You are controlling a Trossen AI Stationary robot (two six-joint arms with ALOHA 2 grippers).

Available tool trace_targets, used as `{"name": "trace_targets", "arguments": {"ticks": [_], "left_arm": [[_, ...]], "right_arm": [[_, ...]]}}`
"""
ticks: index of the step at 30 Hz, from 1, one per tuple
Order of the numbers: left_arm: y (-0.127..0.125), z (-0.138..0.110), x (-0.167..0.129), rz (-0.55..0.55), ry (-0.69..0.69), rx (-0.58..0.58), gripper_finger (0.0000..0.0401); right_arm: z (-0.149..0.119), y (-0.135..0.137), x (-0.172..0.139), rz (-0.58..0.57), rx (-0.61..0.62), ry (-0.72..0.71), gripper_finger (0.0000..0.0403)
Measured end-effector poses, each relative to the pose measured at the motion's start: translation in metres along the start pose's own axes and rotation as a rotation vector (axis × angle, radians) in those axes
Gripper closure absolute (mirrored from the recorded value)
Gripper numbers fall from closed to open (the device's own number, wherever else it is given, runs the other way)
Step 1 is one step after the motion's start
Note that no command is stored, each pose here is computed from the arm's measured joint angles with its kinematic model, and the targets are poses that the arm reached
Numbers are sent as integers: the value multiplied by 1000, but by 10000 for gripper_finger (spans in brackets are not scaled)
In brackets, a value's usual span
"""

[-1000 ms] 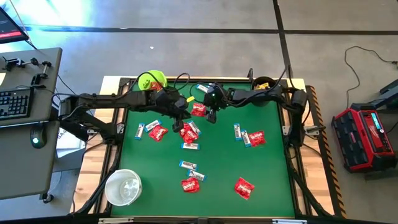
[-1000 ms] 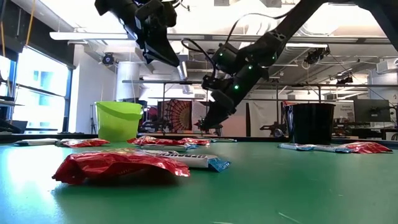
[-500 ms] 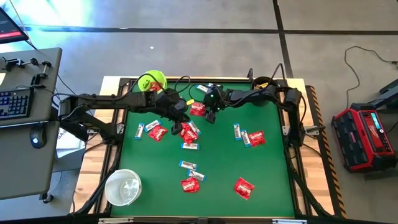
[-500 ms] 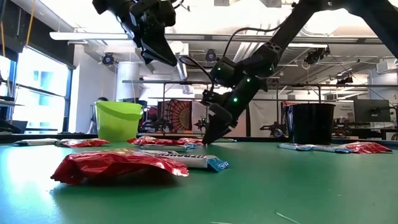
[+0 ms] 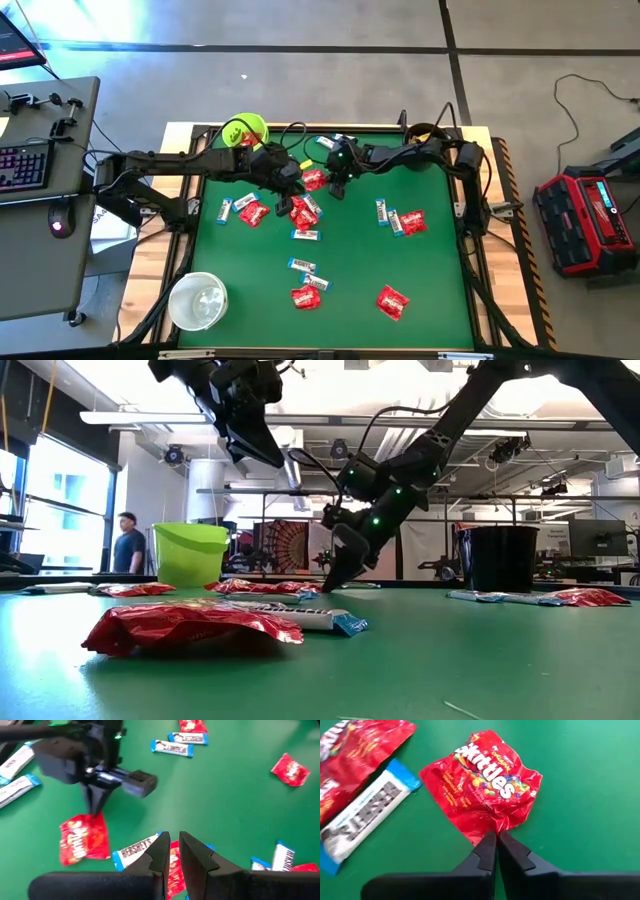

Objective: Sort candy by brand, put in halloween buckets
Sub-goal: Put the red candy into the green bucket

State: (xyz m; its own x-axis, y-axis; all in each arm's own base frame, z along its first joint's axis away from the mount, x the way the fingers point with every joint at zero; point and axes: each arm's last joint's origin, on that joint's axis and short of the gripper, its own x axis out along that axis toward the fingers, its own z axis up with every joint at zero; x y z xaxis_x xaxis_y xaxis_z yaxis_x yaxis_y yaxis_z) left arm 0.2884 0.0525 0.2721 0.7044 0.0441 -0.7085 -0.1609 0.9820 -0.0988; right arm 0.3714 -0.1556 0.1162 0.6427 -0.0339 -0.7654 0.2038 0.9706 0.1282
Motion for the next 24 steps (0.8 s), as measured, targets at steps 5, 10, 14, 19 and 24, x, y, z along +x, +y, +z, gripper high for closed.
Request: {"name": "trace_targets", "arguments": {"ticks": [5, 10, 14, 19, 24], "left_arm": [[1, -3, 0, 18, 31, -9, 371], [1, -4, 0, 19, 45, -12, 371], [1, -4, 0, 20, 44, -13, 371], [1, -5, 0, 21, 47, -20, 371], [1, -5, 0, 20, 47, -23, 371]], "right_arm": [[4, 4, -15, 18, -11, 17, 402], [10, 9, -27, 20, -34, 11, 402], [10, 12, -27, 24, -14, 16, 403], [10, 18, -26, 20, 6, 22, 403], [9, 26, -25, 16, 72, 37, 380]]}}
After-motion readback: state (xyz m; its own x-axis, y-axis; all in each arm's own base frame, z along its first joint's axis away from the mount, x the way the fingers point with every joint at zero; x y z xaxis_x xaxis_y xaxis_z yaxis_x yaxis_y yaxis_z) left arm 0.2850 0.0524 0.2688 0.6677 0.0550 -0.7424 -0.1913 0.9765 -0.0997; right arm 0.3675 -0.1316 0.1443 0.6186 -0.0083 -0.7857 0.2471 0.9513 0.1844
